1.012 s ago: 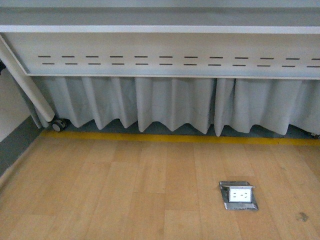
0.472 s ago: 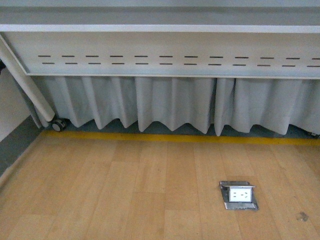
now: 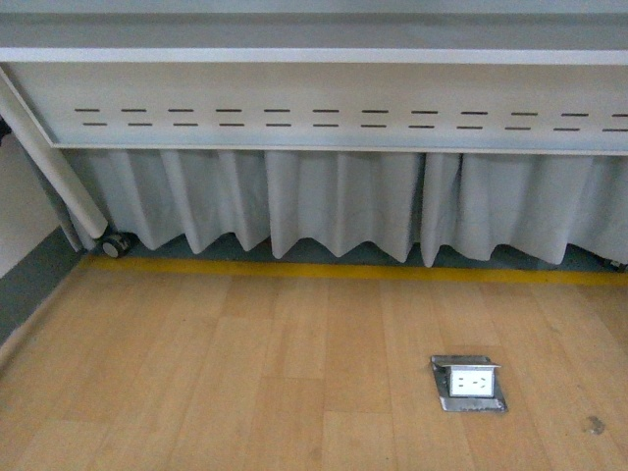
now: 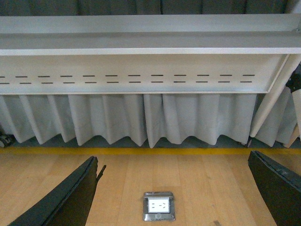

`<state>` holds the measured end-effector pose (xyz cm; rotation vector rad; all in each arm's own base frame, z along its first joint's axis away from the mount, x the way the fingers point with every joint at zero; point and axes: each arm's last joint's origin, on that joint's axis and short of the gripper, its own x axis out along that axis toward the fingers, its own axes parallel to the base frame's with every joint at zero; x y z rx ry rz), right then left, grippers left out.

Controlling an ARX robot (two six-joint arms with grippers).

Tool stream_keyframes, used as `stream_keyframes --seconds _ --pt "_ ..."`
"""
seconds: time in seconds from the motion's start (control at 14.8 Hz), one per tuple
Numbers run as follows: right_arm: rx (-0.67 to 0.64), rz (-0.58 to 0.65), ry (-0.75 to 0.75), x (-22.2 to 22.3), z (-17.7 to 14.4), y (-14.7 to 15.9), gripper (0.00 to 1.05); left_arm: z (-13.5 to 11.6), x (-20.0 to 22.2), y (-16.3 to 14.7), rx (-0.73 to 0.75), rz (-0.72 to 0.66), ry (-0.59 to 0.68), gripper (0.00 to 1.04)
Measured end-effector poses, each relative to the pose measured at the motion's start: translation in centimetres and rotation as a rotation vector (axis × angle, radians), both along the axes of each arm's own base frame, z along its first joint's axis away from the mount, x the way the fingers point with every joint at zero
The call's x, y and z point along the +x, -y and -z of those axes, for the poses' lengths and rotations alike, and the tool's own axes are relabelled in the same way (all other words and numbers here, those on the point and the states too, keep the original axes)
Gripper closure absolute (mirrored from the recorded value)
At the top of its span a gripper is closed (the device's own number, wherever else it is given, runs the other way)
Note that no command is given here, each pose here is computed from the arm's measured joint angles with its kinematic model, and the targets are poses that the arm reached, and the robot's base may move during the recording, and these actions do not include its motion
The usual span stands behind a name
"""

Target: Open oven

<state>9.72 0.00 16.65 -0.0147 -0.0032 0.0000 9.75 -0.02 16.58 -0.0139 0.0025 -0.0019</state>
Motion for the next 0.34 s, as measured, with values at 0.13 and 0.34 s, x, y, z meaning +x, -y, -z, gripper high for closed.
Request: stream_keyframes --seconds 0.13,0.34 --pt "0.000 0.000 0.000 0.00 0.00 0.00 0.06 0.00 0.00 0.00 0.000 0.000 0.000 0.07" --pt "0.000 0.000 0.000 0.00 0.00 0.00 0.06 0.00 0.00 0.00 0.000 0.000 0.000 0.07"
